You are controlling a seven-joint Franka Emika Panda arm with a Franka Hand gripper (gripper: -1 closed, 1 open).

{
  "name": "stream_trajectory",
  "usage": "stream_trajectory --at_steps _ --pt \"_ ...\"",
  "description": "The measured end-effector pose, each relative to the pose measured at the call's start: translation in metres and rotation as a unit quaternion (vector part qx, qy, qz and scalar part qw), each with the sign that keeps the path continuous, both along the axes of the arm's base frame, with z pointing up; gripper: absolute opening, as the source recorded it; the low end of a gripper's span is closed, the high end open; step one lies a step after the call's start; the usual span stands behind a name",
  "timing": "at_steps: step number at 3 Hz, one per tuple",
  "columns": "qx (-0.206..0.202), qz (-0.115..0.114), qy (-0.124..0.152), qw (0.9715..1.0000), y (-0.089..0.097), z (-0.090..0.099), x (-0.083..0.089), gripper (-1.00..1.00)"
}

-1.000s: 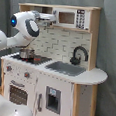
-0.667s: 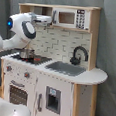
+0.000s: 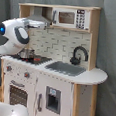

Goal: Play with the kitchen

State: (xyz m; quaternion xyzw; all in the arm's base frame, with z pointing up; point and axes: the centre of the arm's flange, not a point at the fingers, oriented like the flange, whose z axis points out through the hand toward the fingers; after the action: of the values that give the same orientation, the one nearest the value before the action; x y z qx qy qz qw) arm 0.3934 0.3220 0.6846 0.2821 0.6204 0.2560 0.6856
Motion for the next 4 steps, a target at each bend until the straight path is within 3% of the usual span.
stream_trajectory --at_steps 2,4 --pt "0.012 0.003 -0.001 0.9999 0.016 -0.041 -0.037 1.00" --pt "0.048 0.024 0.003 0.9985 0.055 -0.090 -0.052 1.00"
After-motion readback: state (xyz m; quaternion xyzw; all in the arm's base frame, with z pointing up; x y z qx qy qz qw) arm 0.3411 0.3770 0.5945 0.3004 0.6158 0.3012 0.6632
